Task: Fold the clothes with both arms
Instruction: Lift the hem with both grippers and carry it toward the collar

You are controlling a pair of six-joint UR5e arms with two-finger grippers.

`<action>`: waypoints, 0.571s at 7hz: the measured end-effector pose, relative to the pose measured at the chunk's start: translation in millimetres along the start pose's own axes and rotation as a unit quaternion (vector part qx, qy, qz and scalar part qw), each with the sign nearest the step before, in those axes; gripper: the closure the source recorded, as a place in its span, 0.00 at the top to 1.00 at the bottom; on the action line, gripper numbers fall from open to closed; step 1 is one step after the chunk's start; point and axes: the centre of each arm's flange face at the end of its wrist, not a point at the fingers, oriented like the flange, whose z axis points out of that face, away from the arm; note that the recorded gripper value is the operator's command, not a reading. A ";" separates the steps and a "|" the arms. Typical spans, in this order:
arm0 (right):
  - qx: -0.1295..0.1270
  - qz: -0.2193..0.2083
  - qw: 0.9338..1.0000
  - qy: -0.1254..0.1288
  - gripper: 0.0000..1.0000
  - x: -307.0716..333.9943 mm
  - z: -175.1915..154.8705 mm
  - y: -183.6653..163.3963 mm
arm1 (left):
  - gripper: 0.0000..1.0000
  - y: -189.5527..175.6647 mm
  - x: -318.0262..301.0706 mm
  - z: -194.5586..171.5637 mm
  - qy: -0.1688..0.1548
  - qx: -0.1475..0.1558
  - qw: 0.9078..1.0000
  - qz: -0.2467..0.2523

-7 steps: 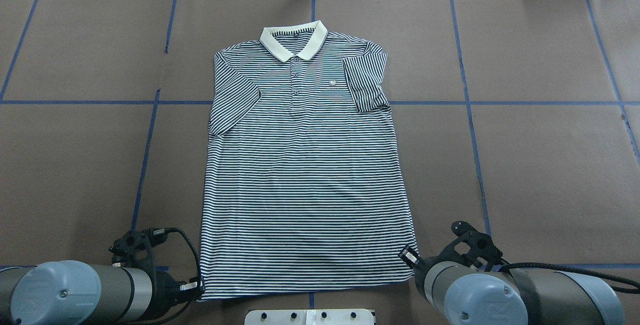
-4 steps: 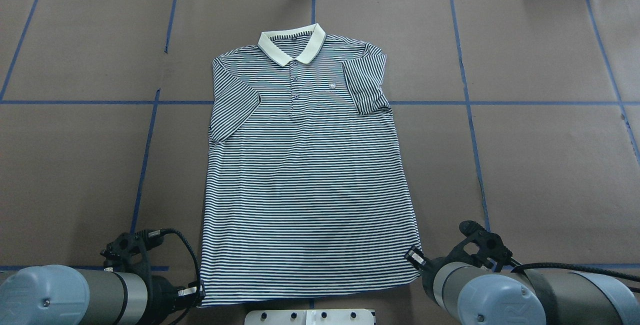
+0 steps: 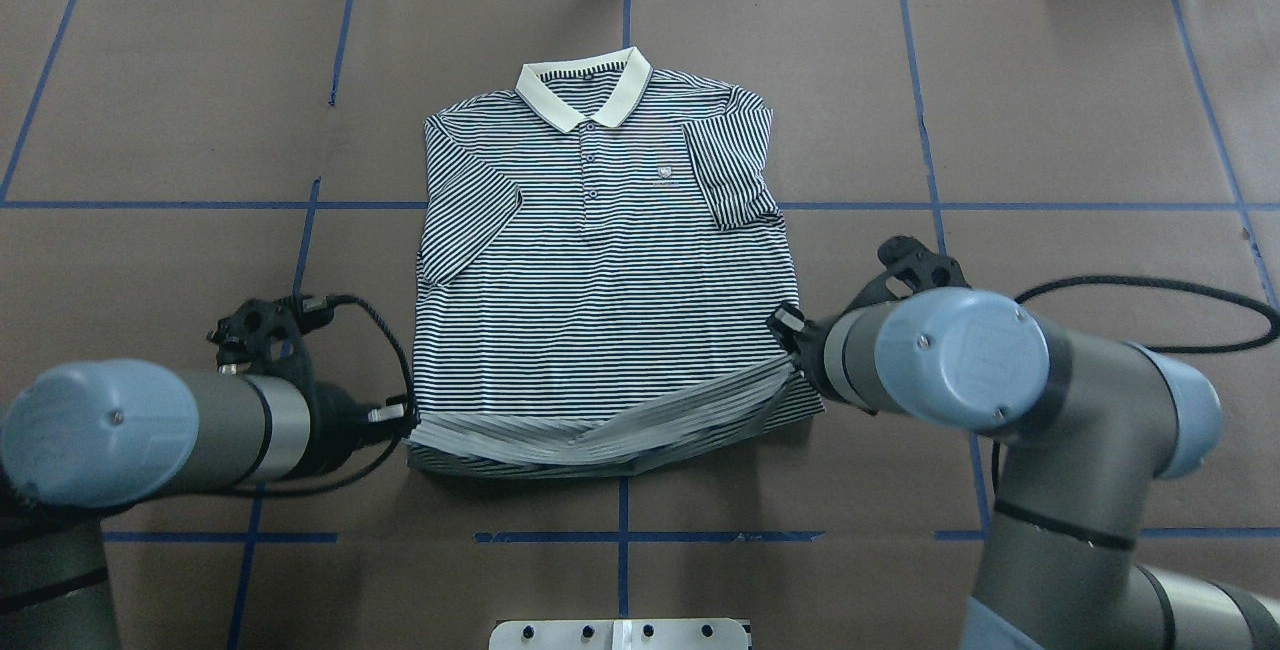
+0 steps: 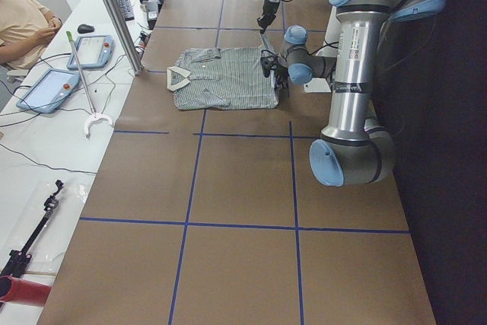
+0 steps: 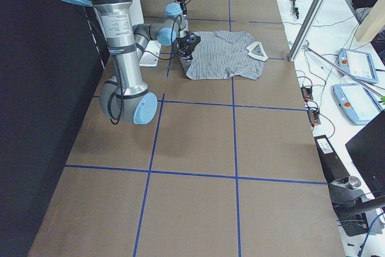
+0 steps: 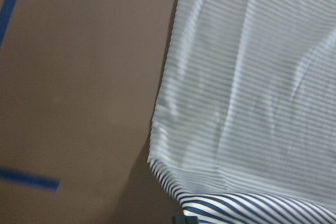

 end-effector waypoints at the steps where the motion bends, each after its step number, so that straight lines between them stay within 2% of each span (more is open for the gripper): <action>1: 0.024 -0.011 1.000 0.009 0.00 -31.0 19.0 -37.3 | 0.00 -44.8 15.6 11.9 -0.002 0.034 0.999 0.018; 3: 0.066 -0.023 0.997 0.038 0.00 -83.4 56.7 -102.9 | 0.00 -135.5 23.7 50.6 -0.031 0.088 0.995 0.042; 4: 0.079 -0.027 0.995 0.048 0.00 -111.9 78.5 -130.4 | 0.00 -176.3 15.6 72.6 -0.036 0.112 0.992 0.048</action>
